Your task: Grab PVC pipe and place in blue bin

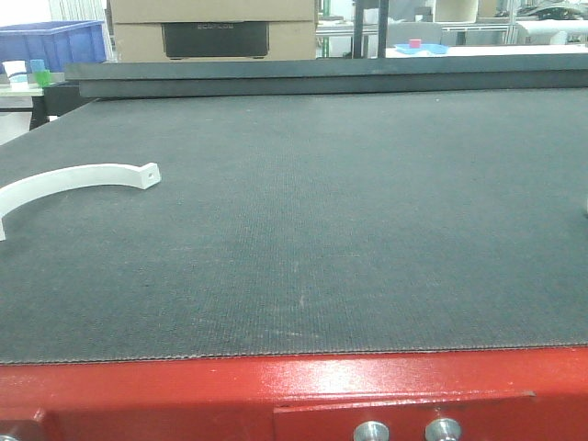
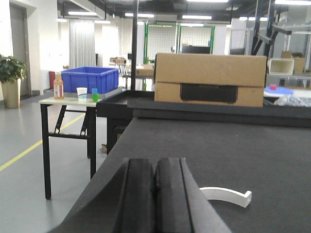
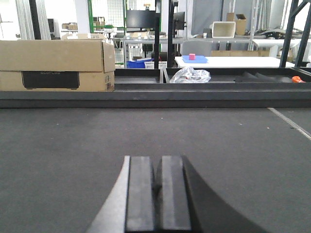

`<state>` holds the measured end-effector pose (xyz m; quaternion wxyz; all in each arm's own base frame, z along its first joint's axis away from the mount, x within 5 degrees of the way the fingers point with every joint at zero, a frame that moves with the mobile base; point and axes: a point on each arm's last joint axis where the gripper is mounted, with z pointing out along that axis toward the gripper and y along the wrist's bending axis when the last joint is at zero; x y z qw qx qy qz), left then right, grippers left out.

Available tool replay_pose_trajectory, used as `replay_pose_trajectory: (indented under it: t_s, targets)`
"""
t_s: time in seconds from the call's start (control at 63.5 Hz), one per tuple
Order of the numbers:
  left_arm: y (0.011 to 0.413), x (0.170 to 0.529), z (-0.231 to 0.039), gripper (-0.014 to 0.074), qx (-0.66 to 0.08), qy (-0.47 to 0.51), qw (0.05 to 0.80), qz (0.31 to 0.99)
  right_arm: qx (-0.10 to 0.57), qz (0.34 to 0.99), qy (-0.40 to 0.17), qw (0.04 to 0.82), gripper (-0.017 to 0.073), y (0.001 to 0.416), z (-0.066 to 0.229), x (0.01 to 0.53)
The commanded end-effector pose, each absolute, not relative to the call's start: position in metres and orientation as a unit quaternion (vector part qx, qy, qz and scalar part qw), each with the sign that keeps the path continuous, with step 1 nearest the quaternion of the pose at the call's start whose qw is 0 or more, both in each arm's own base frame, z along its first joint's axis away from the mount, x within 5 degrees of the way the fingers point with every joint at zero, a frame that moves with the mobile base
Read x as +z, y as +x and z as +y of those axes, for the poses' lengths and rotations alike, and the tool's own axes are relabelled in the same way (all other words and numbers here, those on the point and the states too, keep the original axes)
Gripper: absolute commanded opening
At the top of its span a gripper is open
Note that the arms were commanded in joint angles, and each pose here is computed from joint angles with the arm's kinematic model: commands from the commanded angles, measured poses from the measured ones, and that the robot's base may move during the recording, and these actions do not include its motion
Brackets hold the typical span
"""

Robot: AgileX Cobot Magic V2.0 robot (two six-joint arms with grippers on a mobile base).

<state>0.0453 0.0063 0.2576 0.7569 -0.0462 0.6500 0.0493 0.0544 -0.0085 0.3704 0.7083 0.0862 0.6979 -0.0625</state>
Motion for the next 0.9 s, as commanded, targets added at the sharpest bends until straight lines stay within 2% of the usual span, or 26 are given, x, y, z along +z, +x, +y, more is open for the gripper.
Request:
replay_pose_trajectory:
  t_s: [0.0, 0.22, 0.362, 0.535, 0.708, 0.881]
  targets:
    - [0.04, 0.279, 0.006, -0.0111, 0.052, -0.046, 0.758, 0.648, -0.053, 0.711, 0.082, 0.696, -0.0163, 0.062, -0.009, 0.38]
    - [0.054, 0.322, 0.008, -0.0111, 0.05, -0.051, 0.718, 0.692, -0.032, 0.775, 0.078, 0.627, -0.0163, 0.102, -0.017, 0.392]
    - [0.082, 0.326, 0.011, -0.0111, 0.037, -0.061, 0.647, 0.759, -0.028, 0.794, 0.083, 0.601, -0.0163, 0.13, -0.025, 0.393]
    - [0.122, 0.328, 0.016, -0.0111, 0.03, -0.067, 0.595, 0.8, -0.019, 0.824, 0.088, 0.559, -0.0163, 0.156, -0.031, 0.386]
    - [0.157, 0.328, 0.021, -0.0111, 0.029, -0.068, 0.579, 0.812, -0.015, 0.84, 0.091, 0.534, -0.0163, 0.171, -0.035, 0.375]
    - [0.176, 0.326, 0.024, -0.0111, 0.03, -0.068, 0.588, 0.805, -0.023, 0.816, 0.095, 0.57, -0.0163, 0.174, -0.038, 0.383]
